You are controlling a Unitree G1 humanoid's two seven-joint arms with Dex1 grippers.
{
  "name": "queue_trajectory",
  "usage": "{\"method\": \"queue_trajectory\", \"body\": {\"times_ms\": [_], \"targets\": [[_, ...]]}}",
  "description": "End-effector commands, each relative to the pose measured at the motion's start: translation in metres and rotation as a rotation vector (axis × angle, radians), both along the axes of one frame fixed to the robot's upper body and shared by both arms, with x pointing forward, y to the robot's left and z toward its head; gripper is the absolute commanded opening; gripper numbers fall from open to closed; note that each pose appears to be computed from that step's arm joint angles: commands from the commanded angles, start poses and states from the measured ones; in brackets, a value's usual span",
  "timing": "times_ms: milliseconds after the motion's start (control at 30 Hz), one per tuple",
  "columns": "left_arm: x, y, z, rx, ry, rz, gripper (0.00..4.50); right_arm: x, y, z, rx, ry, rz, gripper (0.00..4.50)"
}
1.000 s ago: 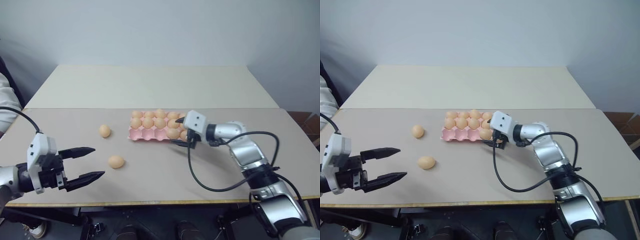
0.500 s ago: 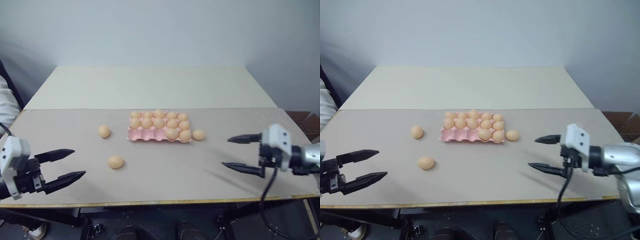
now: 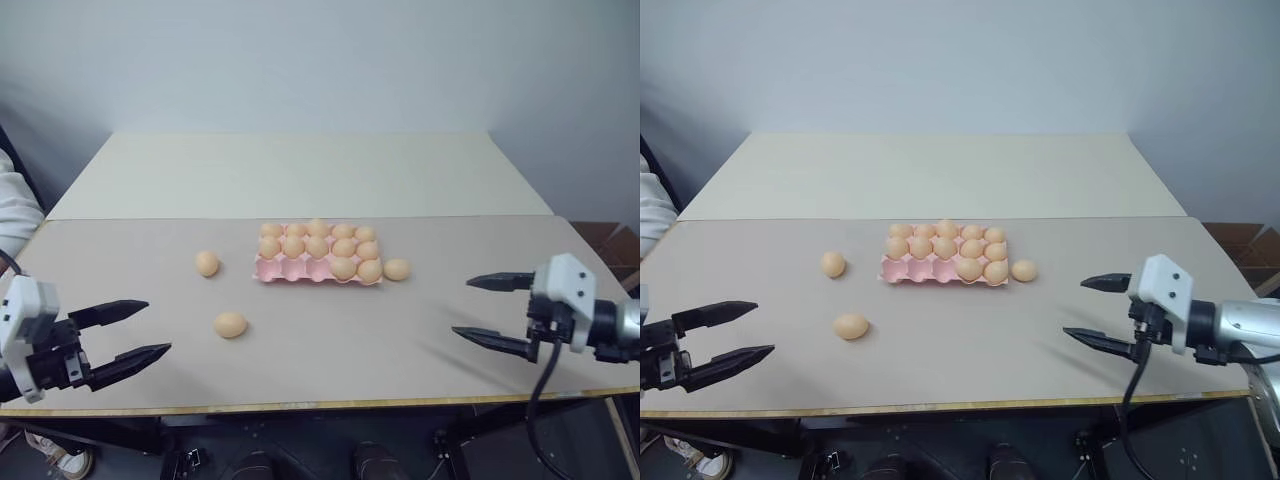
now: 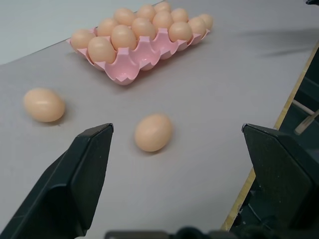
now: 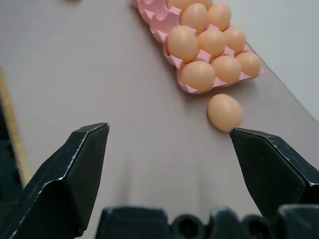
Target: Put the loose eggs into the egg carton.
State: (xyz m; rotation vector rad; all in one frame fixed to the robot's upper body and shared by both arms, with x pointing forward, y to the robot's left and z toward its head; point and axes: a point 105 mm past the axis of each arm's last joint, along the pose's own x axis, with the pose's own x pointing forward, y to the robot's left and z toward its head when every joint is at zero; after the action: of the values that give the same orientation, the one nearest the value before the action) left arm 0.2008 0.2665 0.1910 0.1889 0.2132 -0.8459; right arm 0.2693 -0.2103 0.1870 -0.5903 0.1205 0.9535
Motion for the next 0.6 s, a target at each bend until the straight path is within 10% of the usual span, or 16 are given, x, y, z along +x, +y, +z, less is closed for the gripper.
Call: {"method": "queue_trajectory", "body": {"times_ms": [33, 600], "targets": [[0.001, -0.005, 0.006, 0.011, -0.033, -0.024, 4.5, 0.033, 0.003, -0.013, -0.115, -0.08, -0.062, 4.46], [-0.001, -0.012, 0.005, 0.017, -0.05, -0.027, 4.5, 0.128, 0.04, -0.051, -0.243, -0.124, -0.029, 4.09]]}}
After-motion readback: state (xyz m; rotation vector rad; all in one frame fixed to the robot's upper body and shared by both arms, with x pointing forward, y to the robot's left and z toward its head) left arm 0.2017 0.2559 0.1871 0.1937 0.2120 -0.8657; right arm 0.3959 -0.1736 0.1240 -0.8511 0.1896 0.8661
